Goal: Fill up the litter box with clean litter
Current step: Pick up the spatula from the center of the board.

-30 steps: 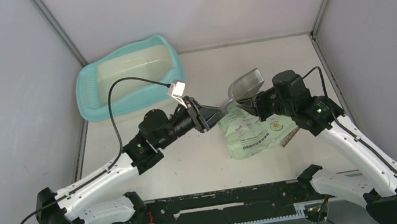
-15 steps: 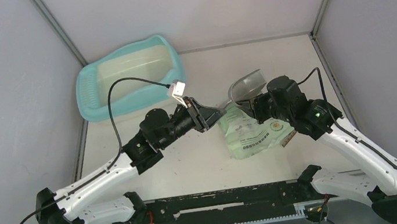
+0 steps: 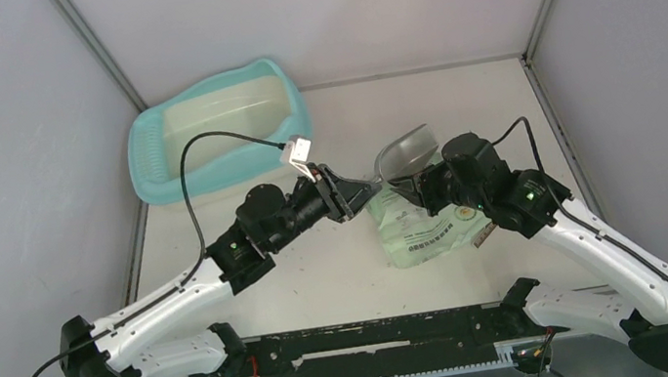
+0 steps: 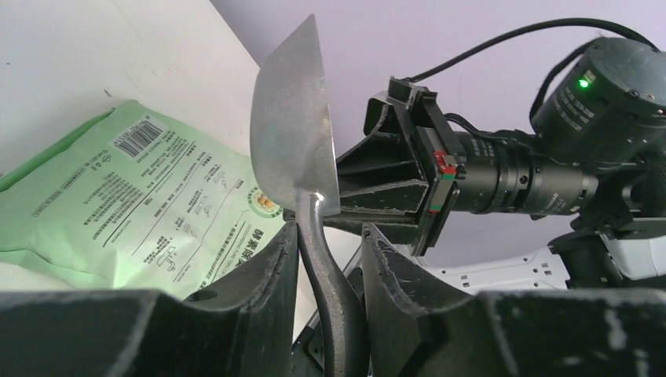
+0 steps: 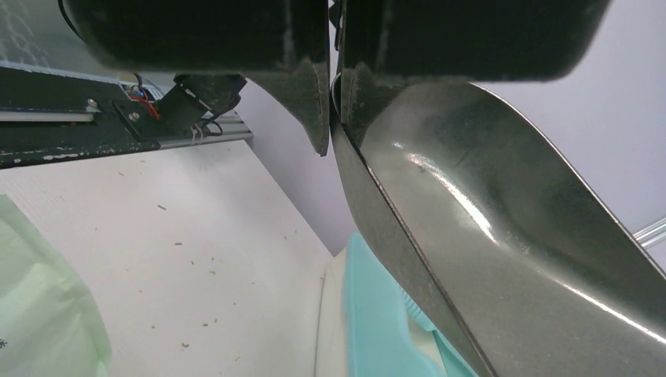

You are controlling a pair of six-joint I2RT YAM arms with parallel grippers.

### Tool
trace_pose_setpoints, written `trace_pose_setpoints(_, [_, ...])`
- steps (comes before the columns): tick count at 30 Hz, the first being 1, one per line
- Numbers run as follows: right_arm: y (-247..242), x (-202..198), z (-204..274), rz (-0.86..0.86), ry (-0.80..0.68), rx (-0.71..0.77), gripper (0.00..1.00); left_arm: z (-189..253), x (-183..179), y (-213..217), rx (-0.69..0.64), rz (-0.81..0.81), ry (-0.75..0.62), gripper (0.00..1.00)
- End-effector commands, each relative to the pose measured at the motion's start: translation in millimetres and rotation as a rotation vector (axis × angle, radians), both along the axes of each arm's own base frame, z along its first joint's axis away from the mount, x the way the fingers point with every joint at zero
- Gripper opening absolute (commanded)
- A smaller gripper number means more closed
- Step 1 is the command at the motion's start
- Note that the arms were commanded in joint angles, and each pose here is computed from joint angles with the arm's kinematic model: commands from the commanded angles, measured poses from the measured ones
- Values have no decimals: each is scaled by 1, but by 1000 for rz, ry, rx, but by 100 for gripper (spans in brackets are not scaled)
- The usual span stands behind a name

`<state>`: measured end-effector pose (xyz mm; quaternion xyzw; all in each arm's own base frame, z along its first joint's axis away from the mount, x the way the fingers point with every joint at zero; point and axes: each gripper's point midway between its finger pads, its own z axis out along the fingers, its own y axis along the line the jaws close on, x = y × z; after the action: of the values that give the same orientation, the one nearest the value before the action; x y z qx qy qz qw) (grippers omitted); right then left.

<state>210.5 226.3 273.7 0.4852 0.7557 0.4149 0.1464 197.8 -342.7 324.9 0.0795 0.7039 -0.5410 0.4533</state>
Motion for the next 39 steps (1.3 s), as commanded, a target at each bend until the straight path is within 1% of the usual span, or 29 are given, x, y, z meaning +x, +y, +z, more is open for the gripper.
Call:
trace_pose_setpoints(1, [18,-15,28,102,-42,99,0,17,14,8,-25,76,-36,34])
trace_pose_setpoints(4, [11,-13,29,71,-46,92,0,15,13,9,-31,76,-30,39])
trace_pose_setpoints(8, [-3,-7,32,16,-61,91,0,14,12,13,-37,88,-22,56])
trace_pose_setpoints(11, [-9,-5,35,-8,-68,99,0,15,11,16,-45,92,-25,61])
trace_pose_setpoints(19, [-9,-1,33,-44,-29,124,0,18,10,16,-68,87,-38,61])
trace_pose_setpoints(27, [-6,11,37,-96,-35,152,0,16,6,10,-66,65,-40,61])
trace_pose_setpoints(37, [-5,25,30,-128,-38,126,0,10,-3,6,-51,31,-28,61])
trace_pose_setpoints(39, [-4,26,30,-129,-40,128,0,8,-4,5,-46,28,-26,59])
